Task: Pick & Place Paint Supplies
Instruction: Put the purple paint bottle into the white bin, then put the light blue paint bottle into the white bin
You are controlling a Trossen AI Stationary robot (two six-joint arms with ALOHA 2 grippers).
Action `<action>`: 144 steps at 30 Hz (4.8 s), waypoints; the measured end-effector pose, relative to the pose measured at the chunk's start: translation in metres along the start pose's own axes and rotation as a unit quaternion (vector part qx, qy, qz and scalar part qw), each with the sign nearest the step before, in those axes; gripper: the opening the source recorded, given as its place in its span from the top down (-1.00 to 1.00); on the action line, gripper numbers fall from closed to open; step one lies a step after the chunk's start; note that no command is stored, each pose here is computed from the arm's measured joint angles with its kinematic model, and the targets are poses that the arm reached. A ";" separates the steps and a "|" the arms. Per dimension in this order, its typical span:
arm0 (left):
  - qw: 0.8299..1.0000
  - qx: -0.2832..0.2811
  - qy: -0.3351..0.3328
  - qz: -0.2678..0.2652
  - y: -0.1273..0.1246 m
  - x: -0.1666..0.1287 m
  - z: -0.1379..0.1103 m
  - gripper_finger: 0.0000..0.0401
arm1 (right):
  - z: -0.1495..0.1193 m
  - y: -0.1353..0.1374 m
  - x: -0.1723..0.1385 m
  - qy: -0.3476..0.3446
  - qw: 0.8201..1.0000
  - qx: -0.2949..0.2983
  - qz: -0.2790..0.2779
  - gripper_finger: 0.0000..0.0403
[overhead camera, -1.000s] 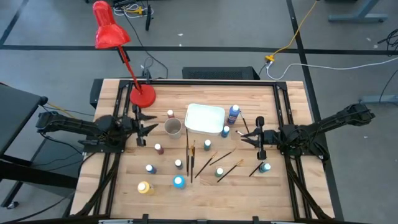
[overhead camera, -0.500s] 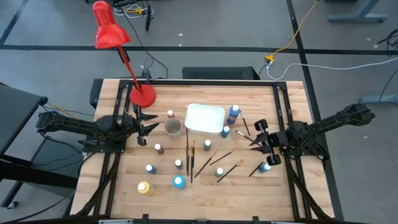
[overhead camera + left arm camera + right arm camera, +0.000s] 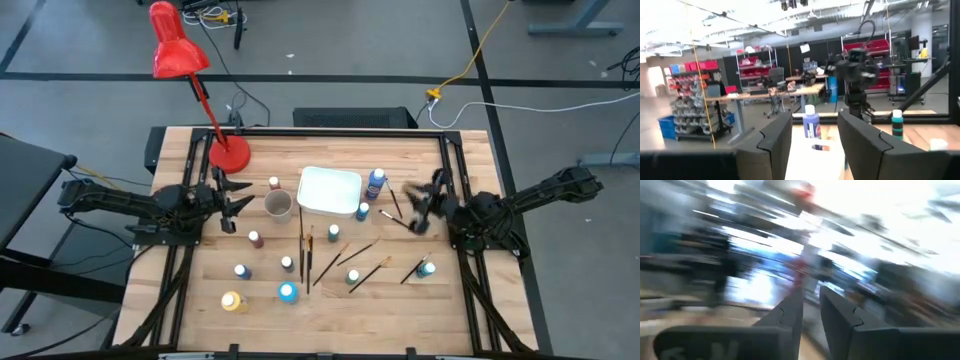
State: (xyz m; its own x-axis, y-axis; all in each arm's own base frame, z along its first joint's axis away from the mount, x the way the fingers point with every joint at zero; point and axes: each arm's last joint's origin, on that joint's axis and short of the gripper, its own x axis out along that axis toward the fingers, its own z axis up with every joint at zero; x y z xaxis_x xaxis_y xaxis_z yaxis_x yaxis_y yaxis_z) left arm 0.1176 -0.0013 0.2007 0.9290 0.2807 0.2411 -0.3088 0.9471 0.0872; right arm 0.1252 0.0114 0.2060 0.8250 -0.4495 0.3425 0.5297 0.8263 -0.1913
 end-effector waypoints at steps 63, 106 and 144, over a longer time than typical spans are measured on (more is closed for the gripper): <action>0.973 0.093 0.165 0.128 0.017 0.070 0.043 0.16 | -0.034 -0.023 0.104 0.071 0.989 0.125 0.032 0.43; 0.978 0.059 0.143 0.144 0.018 0.071 0.046 0.16 | -0.105 0.011 0.230 0.338 0.938 0.074 -0.038 0.17; 0.919 -0.097 0.142 -0.355 -0.042 0.087 0.023 0.16 | -0.004 0.000 0.197 0.341 0.934 0.060 0.082 0.17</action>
State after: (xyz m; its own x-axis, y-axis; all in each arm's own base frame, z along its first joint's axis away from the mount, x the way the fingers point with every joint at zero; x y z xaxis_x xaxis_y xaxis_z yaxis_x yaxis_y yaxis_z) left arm 0.2065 -0.0203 0.2400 0.9064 -0.4159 -0.0737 0.4126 0.9092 -0.0563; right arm 0.2889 -0.0784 0.2694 0.8487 -0.3907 -0.3564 0.3926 0.9170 -0.0703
